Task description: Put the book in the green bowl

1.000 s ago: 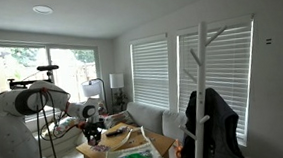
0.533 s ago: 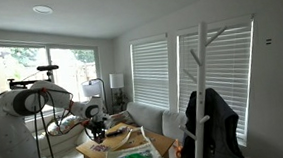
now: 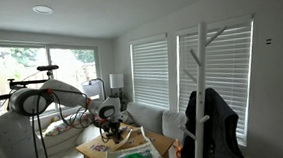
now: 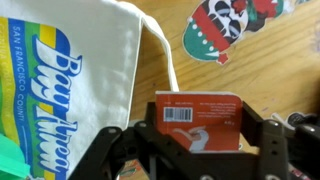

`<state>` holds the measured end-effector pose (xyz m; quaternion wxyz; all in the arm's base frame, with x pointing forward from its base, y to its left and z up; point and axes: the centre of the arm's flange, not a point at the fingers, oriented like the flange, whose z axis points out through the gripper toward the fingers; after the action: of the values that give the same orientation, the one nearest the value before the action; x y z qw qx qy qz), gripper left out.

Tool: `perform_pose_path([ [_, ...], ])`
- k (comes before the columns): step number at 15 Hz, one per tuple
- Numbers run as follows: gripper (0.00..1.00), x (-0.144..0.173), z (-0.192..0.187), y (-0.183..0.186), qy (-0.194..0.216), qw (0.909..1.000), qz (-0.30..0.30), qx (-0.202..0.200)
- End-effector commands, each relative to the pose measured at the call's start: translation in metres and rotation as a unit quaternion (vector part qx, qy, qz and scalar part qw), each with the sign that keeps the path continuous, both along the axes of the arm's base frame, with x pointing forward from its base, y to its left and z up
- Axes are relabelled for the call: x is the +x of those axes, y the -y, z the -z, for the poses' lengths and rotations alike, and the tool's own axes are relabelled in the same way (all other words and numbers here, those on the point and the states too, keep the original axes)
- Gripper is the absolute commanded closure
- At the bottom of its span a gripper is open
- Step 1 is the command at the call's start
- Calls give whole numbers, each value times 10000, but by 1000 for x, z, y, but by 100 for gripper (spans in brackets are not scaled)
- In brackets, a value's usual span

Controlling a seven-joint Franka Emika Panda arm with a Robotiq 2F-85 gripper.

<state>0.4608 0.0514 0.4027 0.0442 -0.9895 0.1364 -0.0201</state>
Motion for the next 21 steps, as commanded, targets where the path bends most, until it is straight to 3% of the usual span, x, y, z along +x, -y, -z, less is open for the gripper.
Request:
perform_pose_path([
  [1,47,3,0,2,-6,10000,84,19],
  [6,47,-5,-4,45,133,9941,1055,197],
  [10,47,-33,-35,103,406,9790,1996,54],
  [16,47,-74,-80,168,905,9399,3292,3],
  [19,47,-92,-73,184,708,9237,3764,-31],
  [21,47,-108,-62,198,447,9044,4242,15],
])
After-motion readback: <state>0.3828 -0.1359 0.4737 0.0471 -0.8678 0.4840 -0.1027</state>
